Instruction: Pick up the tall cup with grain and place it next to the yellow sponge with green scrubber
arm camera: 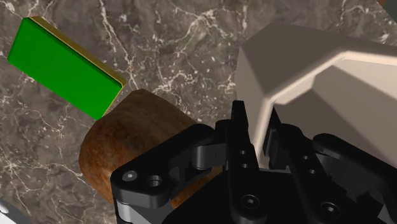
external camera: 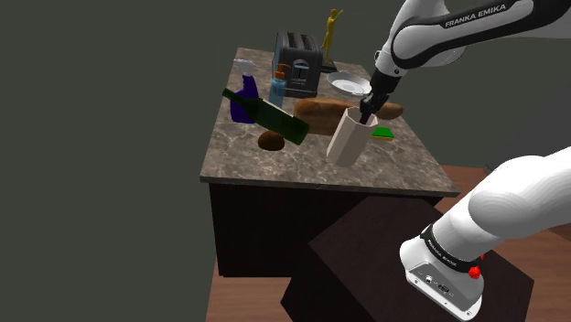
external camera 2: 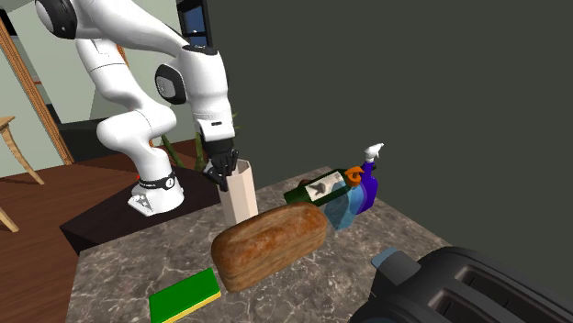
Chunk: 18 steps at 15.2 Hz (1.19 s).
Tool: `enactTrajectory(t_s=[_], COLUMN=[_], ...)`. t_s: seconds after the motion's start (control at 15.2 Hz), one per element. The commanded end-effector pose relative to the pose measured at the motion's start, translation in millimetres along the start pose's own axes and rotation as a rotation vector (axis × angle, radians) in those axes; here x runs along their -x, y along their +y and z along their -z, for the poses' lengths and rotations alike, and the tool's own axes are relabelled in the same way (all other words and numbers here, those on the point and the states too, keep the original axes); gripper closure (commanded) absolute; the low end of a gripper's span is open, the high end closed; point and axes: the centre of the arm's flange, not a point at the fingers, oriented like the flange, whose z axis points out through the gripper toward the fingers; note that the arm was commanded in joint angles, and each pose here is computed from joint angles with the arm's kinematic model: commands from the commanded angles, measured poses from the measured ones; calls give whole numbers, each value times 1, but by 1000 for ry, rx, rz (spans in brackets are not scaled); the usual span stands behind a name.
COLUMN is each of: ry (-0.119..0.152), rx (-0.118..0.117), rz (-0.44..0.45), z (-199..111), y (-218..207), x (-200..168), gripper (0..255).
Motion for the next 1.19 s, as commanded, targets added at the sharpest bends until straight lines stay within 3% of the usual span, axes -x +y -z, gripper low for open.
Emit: enactTrajectory(t_s=[0.0,0.07,0.13,0.46,0.73,1.12], ry=[1,1,1,1,1,1], rx=[0,0,0,0,0,0], rz=[0,0,0,0,0,0], z=[0,0,0,0,50,50], y=[0,0,0,0,0,0], x=[0,0,0,0,0,0], gripper=[255,255,0,0,0,0])
